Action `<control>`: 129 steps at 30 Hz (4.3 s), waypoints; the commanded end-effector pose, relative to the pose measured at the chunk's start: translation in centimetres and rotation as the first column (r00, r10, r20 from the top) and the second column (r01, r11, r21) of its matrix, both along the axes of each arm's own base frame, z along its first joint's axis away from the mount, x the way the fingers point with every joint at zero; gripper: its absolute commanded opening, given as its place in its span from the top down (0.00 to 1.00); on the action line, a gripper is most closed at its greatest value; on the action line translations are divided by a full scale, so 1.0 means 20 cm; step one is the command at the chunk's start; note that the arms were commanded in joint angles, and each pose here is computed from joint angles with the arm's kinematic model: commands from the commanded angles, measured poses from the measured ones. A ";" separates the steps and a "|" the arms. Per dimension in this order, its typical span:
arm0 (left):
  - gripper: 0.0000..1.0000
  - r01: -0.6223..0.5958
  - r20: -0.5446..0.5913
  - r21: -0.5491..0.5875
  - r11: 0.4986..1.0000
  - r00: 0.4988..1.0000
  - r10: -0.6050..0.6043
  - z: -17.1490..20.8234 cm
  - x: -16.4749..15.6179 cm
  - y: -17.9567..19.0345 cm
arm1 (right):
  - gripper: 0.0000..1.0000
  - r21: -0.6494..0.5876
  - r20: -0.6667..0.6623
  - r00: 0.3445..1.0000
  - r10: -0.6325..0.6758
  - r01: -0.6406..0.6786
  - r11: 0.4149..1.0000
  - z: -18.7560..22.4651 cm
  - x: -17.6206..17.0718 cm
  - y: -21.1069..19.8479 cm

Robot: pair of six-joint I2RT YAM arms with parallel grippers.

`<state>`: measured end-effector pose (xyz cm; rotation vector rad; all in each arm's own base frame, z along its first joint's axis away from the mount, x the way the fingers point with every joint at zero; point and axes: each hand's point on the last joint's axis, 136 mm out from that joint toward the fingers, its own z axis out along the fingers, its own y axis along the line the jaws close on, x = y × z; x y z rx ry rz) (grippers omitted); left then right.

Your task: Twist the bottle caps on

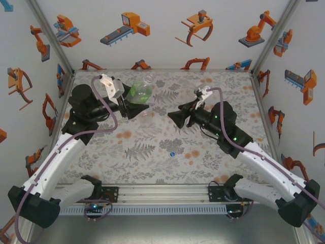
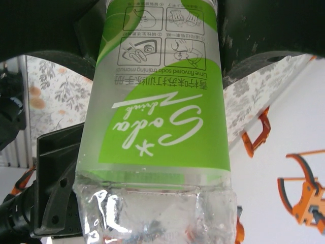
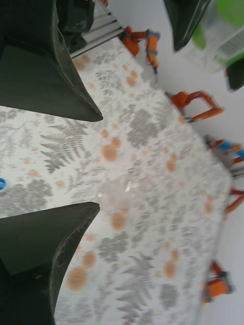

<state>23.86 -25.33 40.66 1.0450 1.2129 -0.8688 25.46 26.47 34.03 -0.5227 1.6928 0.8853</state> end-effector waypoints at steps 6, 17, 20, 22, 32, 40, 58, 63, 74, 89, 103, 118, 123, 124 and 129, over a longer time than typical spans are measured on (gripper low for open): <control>1.00 0.035 -0.012 0.059 0.998 0.999 -0.034 -0.15 -0.01 0.00 | 0.45 -0.331 -0.319 0.927 -0.198 0.087 0.940 -0.53 0.03 0.01; 1.00 -0.143 0.086 0.061 0.988 0.987 0.138 -0.20 0.03 0.10 | 0.51 -0.494 -0.504 0.793 -0.342 0.060 0.867 -0.92 -0.04 0.04; 1.00 -0.177 0.087 0.076 0.981 0.982 0.170 -0.21 0.04 0.12 | 0.52 -0.512 -0.531 0.765 -0.366 0.054 0.857 -0.98 -0.04 0.05; 1.00 -0.200 0.095 0.079 0.977 0.977 0.193 -0.21 0.05 0.14 | 0.53 -0.526 -0.544 0.751 -0.375 0.044 0.849 -1.01 -0.03 0.07; 1.00 -0.247 0.113 0.078 0.966 0.965 0.238 -0.21 0.06 0.17 | 0.52 -0.624 -0.538 0.741 -0.402 -0.028 0.781 -1.07 -0.02 0.06; 1.00 -0.247 0.102 0.079 0.966 0.966 0.238 -0.22 0.07 0.16 | 0.51 -0.650 -0.556 0.672 -0.490 0.016 0.759 -1.14 0.01 -0.14; 1.00 -0.247 0.087 0.077 0.966 0.967 0.240 -0.23 0.09 0.16 | 0.50 -0.695 -0.606 0.423 -0.674 0.131 0.707 -1.35 -0.04 -0.81; 1.00 -0.249 0.093 0.078 0.965 0.966 0.242 -0.23 0.08 0.16 | 0.51 -0.711 -0.597 0.406 -0.692 0.132 0.691 -1.39 -0.01 -0.85; 1.00 -0.250 0.094 0.076 0.965 0.965 0.243 -0.22 0.08 0.16 | 0.44 -0.705 -0.594 0.397 -0.699 0.162 0.691 -1.44 0.09 -0.87; 1.00 -0.252 0.095 0.078 0.965 0.965 0.244 -0.22 0.08 0.16 | 0.48 -0.730 -0.584 0.376 -0.719 0.143 0.668 -1.56 0.12 -0.89; 1.00 -0.256 0.091 0.083 0.963 0.964 0.249 -0.23 0.09 0.16 | 0.55 -0.738 -0.574 0.380 -0.726 0.144 0.659 -1.59 0.14 -0.90; 1.00 -0.256 0.091 0.081 0.963 0.964 0.249 -0.23 0.09 0.16 | 0.58 -0.741 -0.580 0.371 -0.725 0.130 0.659 -1.59 0.12 -0.90; 1.00 -0.255 0.090 0.082 0.963 0.965 0.248 -0.23 0.09 0.16 | 0.57 -0.739 -0.586 0.367 -0.723 0.125 0.662 -1.60 0.12 -0.90; 1.00 -0.256 0.091 0.081 0.963 0.964 0.248 -0.23 0.09 0.16 | 0.57 -0.739 -0.587 0.365 -0.723 0.123 0.662 -1.60 0.11 -0.90; 1.00 -0.256 0.091 0.081 0.963 0.964 0.248 -0.23 0.09 0.16 | 0.57 -0.737 -0.592 0.364 -0.720 0.117 0.665 -1.61 0.11 -0.89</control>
